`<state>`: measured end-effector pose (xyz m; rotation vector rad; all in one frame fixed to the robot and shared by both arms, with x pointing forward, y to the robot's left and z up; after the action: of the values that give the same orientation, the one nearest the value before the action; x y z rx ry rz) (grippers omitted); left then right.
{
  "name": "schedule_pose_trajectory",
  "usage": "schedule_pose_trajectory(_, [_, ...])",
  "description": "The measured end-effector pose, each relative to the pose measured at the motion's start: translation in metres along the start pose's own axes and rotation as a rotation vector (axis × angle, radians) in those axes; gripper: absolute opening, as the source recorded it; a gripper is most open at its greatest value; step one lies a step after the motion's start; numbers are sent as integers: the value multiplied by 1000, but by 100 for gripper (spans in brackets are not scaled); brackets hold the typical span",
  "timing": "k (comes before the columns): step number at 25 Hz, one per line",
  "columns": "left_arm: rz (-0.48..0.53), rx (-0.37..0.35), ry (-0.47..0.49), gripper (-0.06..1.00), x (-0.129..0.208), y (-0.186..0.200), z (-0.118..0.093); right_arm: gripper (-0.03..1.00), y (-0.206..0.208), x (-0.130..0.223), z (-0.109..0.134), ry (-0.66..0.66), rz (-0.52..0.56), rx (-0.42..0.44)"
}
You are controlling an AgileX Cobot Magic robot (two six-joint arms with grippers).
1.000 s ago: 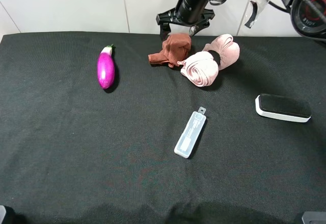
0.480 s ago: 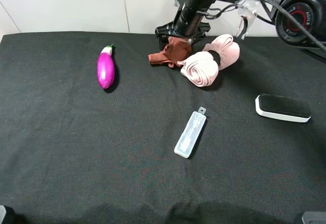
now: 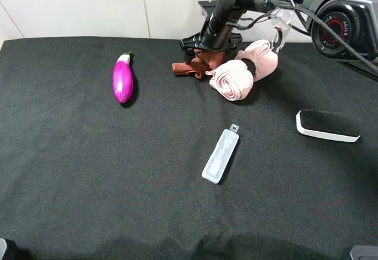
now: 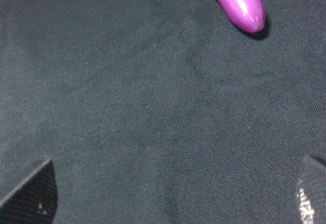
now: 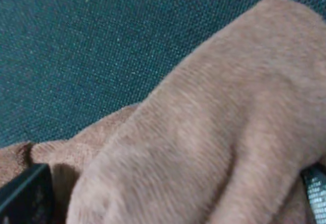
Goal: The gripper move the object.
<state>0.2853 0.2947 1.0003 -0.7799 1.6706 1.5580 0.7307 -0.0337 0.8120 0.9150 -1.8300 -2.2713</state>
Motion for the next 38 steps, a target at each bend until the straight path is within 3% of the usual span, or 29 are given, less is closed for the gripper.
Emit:
schedule_pose_trajectory(8, [0,0,0,99,0,0,0,66,-3,3,0,0,12,0])
schedule_pose_trajectory(18, [0,0,0,99,0,0,0,14,-2,3,-1,7,17,6])
schedule_pose_trajectory(31, [0,0,0,99,0,0,0,14,3,1,-1,9,15,6])
schedule_pose_trajectory(38, [0,0,0,99,0,0,0,14,28,-4,2,22,20,9])
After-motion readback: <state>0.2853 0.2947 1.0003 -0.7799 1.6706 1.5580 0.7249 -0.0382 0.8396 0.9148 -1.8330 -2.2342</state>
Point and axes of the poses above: a point on each arm's last joint axis where the gripper is mounted, y pointing back along that axis away from the gripper, z along the wrist's bending axis when the last joint is at zero, x = y × z, the point moved 7 cm from there along -y, pointing out along that axis toward the gripper, and after that the axes turned 9 degrees about y, right-handed, at the moved point
